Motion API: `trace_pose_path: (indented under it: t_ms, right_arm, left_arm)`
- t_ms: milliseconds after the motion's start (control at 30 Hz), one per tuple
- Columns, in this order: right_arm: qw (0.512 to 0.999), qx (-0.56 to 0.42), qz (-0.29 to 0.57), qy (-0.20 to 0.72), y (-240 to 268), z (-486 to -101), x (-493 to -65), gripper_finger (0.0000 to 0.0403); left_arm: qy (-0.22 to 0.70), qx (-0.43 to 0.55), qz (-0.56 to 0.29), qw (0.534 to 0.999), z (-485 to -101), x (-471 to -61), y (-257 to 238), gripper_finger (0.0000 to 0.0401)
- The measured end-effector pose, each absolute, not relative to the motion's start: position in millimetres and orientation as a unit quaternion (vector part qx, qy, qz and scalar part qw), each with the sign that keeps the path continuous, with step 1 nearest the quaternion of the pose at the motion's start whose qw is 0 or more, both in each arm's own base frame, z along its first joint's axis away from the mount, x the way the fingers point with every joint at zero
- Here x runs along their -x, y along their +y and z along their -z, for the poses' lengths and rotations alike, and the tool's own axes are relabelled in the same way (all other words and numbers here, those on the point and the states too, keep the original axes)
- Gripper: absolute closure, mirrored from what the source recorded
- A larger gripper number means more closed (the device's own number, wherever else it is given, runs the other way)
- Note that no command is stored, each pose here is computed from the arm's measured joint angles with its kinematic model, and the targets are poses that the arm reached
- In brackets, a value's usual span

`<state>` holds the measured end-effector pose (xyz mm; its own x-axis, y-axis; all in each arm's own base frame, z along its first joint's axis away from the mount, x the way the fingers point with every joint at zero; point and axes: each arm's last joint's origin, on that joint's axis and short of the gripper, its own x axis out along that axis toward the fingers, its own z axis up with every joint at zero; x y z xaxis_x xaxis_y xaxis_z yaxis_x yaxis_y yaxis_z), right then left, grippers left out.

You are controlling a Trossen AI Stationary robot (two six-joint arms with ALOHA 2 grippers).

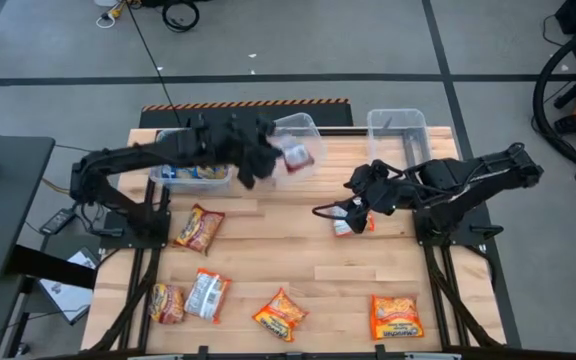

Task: Sort Maruchan noodles
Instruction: Put the right red noodle pack into the center transparent bin

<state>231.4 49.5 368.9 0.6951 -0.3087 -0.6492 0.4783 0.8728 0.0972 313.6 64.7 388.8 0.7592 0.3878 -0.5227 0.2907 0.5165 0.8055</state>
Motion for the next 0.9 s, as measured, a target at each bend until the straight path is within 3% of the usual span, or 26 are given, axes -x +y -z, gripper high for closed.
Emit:
trace_pose_path:
  t_ms: [233, 400, 667, 900]
  right_arm:
    - [0.912, -0.099, 0.232, 0.324, 31.6, -370.2, -235.9, 0.0131]
    - [0.918, -0.064, 0.242, 0.306, 14.0, -374.8, -242.2, 0.0131]
    - [0.913, -0.005, 0.27, 0.306, -17.6, -378.4, -245.2, 0.0131]
    - [0.907, -0.014, 0.274, 0.319, -44.1, -377.7, -242.6, 0.0131]
  left_arm:
    - [0.386, -0.451, -0.062, 0.802, -372.8, -306.4, 141.4, 0.04]
    - [0.416, -0.45, -0.026, 0.789, -340.9, -322.4, 168.4, 0.04]
    - [0.477, -0.419, 0.012, 0.772, -297.6, -337.5, 185.5, 0.04]
    - [0.503, -0.391, 0.04, 0.77, -288.9, -334.6, 181.9, 0.04]
